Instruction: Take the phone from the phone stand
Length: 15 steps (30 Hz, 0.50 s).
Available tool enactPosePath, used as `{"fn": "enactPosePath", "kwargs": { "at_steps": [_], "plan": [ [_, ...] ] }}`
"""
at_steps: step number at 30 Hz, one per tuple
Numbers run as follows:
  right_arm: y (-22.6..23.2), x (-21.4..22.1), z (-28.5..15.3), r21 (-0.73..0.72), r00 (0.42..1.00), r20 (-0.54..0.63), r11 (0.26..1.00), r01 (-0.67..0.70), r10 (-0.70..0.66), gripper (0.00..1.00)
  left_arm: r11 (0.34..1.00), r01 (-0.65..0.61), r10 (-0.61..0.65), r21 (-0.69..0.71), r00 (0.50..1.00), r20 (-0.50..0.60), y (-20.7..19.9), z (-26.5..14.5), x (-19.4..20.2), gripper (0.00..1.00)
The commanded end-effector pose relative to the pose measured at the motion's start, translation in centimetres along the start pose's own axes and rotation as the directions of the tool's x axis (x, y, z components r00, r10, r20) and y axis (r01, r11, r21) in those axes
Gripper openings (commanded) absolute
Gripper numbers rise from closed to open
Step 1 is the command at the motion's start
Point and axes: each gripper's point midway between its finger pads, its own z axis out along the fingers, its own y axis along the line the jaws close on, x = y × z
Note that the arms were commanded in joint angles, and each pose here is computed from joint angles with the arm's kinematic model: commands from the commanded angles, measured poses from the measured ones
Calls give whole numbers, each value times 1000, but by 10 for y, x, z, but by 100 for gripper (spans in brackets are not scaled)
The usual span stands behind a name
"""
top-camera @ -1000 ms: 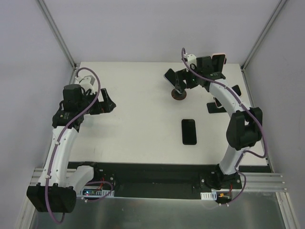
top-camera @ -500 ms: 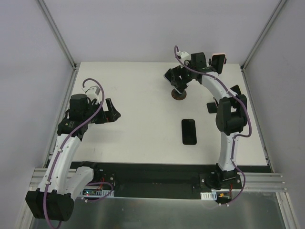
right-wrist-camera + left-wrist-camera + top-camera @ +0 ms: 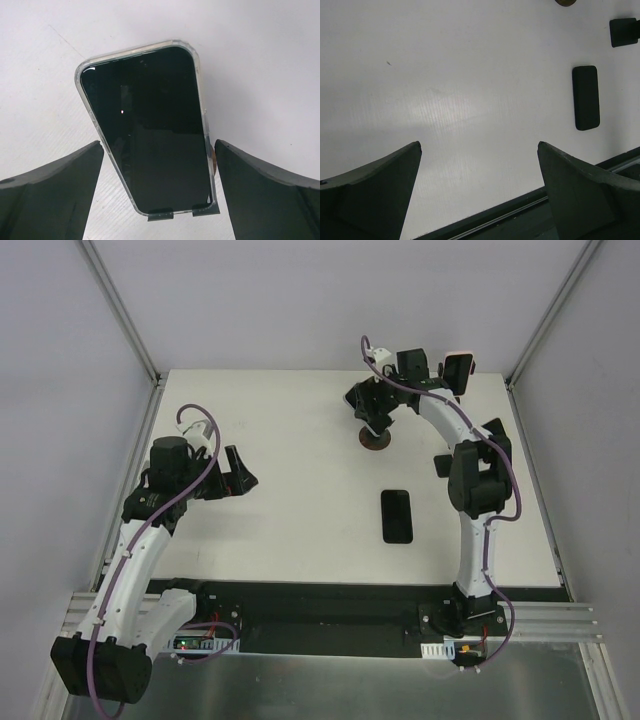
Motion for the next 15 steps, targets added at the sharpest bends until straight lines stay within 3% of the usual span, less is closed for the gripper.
{"fn": "enactPosePath", "kwargs": {
  "at_steps": [1, 15],
  "plan": [
    [12, -16, 0, -54, 998, 38, 997, 49, -47, 96, 999, 0, 0, 32, 1000, 15, -9, 2, -5, 99],
    [1, 4, 6, 15, 997, -30, 997, 73, -72, 99, 999, 0, 0, 37, 1000, -17, -10, 7, 5, 99]
  ]
}}
